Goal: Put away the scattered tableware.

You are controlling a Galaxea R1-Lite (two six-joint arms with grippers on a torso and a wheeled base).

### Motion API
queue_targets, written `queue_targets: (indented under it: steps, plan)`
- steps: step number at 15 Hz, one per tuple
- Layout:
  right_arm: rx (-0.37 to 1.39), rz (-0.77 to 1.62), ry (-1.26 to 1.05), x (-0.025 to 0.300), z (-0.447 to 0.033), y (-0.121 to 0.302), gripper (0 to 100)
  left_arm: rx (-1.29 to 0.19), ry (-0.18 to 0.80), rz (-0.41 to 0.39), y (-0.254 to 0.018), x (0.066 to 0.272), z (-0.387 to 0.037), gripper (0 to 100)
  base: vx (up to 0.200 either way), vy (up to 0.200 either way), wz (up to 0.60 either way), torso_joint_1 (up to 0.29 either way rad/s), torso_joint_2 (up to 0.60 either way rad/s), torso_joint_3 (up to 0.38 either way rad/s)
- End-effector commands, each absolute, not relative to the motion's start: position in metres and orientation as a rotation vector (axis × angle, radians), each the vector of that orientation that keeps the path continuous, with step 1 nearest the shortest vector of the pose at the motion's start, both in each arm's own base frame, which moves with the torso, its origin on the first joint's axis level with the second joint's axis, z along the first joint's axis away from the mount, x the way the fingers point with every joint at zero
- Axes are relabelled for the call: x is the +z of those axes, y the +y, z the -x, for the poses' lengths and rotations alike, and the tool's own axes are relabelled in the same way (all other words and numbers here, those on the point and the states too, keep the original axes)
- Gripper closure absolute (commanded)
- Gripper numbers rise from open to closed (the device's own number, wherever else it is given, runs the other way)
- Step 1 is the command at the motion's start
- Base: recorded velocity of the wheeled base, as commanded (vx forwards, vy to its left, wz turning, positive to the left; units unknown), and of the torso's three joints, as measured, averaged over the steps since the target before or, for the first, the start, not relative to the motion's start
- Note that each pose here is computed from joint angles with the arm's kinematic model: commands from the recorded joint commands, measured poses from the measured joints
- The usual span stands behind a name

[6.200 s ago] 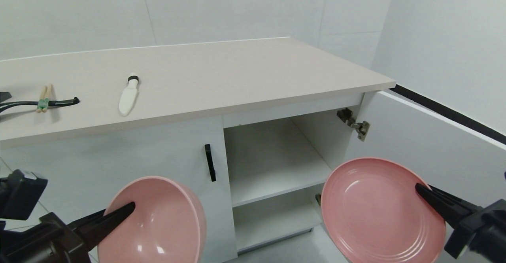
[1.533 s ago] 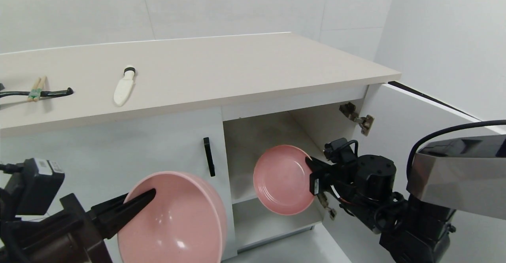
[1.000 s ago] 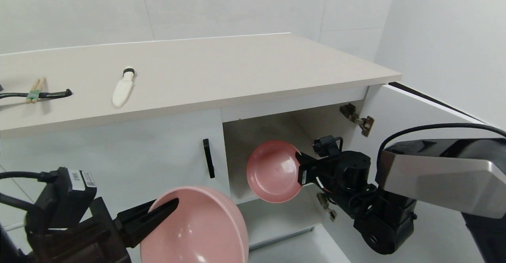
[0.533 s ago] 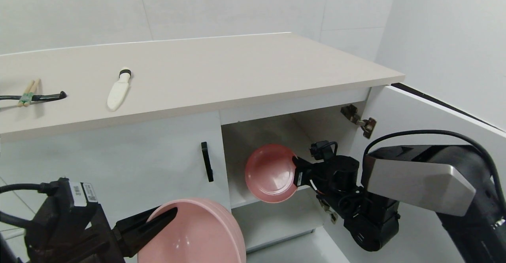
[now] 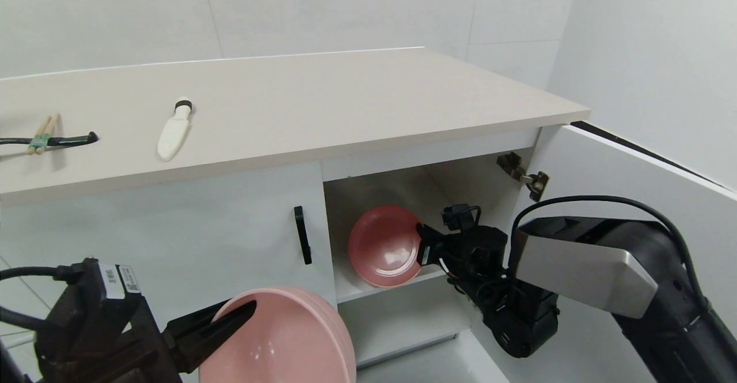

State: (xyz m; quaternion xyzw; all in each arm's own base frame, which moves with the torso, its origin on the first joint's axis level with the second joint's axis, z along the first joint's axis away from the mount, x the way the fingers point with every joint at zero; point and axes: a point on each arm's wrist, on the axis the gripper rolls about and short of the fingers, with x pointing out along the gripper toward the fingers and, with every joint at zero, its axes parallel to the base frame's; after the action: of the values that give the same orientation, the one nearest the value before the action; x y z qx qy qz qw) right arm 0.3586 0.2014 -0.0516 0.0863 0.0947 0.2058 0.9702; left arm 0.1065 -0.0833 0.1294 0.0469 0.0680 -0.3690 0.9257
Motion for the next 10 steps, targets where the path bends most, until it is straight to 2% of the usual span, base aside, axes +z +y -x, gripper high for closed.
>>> queue_targets:
  steps: [1, 8, 10]
  plan:
    - [0.413, -0.188, 0.198, -0.0568, -0.3601, 0.2019, 100, -0.756, 0.139, -0.095, -0.0831, 0.1296, -0.1065, 100, 0.0, 0.0, 0.0, 0.0, 0.0, 0.0]
    - [0.404, -0.201, 0.213, -0.0668, -0.3638, 0.199, 100, -0.756, 0.14, -0.097, -0.0835, 0.1295, -0.107, 100, 0.0, 0.0, 0.0, 0.0, 0.0, 0.0]
    - [0.406, -0.201, 0.213, -0.0668, -0.3635, 0.1995, 100, -0.757, 0.132, -0.095, -0.0832, 0.1305, -0.1063, 100, 0.2, 0.0, 0.0, 0.002, 0.0, 0.007]
